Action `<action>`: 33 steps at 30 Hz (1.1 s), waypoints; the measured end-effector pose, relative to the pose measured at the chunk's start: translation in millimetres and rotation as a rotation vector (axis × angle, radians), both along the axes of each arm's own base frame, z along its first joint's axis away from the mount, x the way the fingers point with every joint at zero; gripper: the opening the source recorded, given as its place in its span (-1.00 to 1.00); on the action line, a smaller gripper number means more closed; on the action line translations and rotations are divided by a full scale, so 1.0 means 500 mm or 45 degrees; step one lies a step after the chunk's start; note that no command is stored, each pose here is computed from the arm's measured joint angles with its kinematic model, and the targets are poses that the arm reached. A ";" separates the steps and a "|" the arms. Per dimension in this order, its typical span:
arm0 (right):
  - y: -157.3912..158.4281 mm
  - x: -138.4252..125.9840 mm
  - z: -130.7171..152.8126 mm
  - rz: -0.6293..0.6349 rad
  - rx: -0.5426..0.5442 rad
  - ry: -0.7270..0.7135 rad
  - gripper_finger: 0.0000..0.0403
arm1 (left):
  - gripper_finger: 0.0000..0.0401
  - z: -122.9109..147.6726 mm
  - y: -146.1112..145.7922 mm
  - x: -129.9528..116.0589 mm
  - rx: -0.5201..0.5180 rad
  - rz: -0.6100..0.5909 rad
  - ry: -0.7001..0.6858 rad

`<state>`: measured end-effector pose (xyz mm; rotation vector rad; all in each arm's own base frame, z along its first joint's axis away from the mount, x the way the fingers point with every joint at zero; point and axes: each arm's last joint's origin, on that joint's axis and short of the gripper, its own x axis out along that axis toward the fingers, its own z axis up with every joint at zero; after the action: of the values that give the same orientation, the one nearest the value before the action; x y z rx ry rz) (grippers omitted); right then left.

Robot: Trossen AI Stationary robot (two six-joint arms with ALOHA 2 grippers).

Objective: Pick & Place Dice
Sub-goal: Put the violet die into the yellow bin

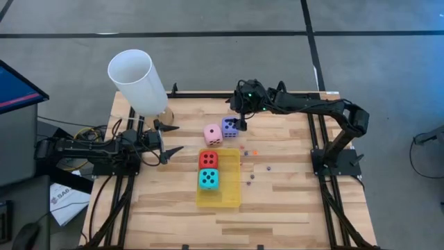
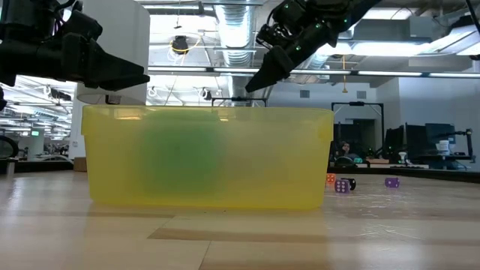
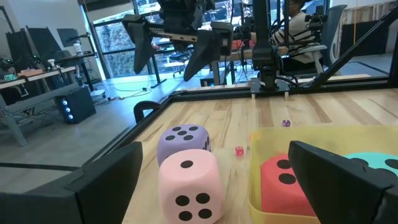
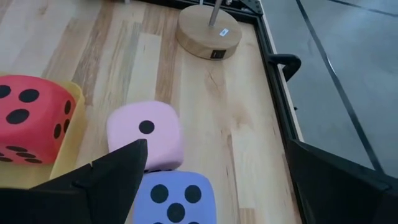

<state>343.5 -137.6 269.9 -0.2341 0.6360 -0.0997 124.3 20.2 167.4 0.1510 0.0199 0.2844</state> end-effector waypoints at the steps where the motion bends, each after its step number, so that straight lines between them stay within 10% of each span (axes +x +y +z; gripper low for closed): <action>1: 0.000 0.000 0.000 0.000 0.000 0.000 0.90 | 0.96 0.000 0.000 0.000 0.000 0.000 0.000; 33: 0.004 0.004 0.003 -0.010 0.018 -0.029 0.90 | 0.96 0.000 0.000 0.000 0.000 0.000 0.000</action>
<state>345.4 -135.8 271.3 -0.2166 0.6152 -0.1054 124.3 20.3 167.4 0.1506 0.0200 0.2845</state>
